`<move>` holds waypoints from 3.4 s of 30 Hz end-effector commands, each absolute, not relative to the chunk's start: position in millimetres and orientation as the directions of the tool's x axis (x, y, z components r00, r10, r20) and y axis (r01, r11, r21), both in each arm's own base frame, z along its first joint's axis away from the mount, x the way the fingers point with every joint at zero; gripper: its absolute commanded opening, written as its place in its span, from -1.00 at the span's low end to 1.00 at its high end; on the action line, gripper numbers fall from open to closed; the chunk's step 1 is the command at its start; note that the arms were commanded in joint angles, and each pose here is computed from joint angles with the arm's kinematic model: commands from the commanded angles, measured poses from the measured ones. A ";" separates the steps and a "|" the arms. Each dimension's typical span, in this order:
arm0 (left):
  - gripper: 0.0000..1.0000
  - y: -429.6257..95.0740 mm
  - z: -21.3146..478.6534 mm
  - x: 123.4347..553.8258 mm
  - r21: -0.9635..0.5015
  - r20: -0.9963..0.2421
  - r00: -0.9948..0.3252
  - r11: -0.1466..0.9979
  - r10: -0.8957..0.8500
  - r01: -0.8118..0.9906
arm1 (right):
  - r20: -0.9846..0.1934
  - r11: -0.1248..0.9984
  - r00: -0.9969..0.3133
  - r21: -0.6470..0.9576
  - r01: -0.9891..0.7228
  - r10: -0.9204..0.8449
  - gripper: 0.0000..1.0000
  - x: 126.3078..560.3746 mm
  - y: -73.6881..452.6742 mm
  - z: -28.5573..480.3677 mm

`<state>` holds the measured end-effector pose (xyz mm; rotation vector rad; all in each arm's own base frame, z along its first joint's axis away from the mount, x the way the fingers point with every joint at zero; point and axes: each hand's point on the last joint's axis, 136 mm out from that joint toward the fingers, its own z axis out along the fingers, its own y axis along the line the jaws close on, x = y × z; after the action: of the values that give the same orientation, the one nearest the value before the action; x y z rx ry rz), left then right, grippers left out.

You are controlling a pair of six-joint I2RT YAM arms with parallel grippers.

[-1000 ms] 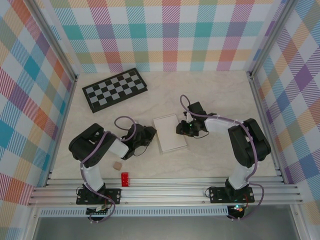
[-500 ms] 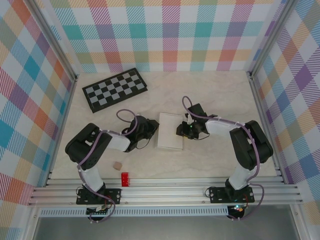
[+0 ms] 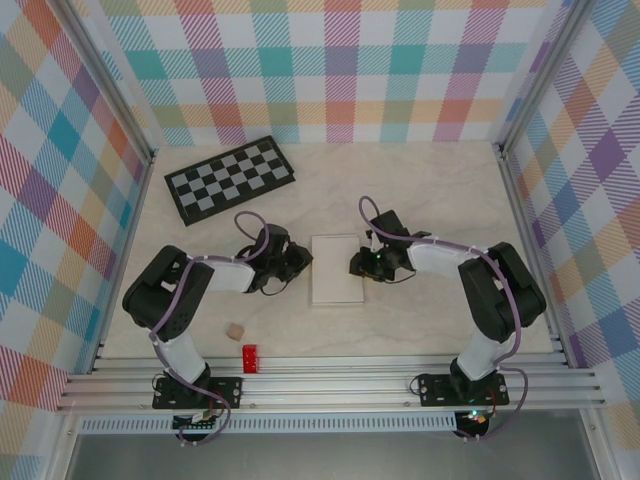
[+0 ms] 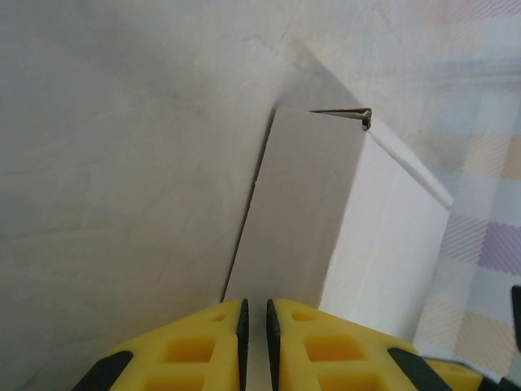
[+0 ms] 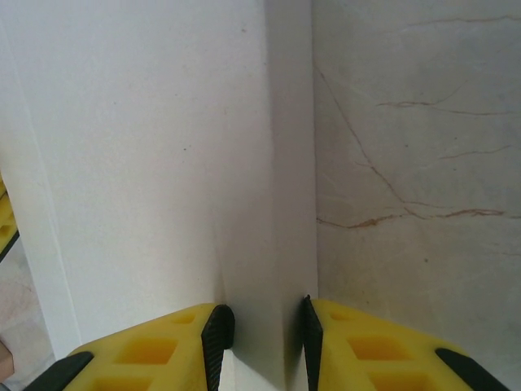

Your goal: Fold the paper box

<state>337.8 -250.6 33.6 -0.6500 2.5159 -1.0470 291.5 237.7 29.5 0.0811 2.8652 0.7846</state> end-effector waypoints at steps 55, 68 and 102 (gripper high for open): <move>0.32 -304.9 64.3 244.3 -0.876 0.123 -0.906 0.385 -0.406 -0.291 | -0.058 0.913 -0.998 0.407 -0.037 -0.015 -0.32 260.0 235.9 -4.7; 0.32 -296.2 93.4 235.4 -0.805 0.000 -0.938 0.557 -0.346 -0.205 | -0.150 0.890 -0.973 0.399 -0.223 -0.177 -0.31 273.7 249.3 -6.3; 0.24 -146.9 108.6 453.7 -0.734 -0.231 -0.801 0.639 -0.553 -0.230 | -0.187 0.854 -0.969 0.466 -0.231 -0.160 -0.25 232.6 248.1 87.4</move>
<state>437.8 -147.6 121.7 -0.6354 2.4294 -0.9976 248.9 243.2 93.0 -0.4719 2.8376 0.6383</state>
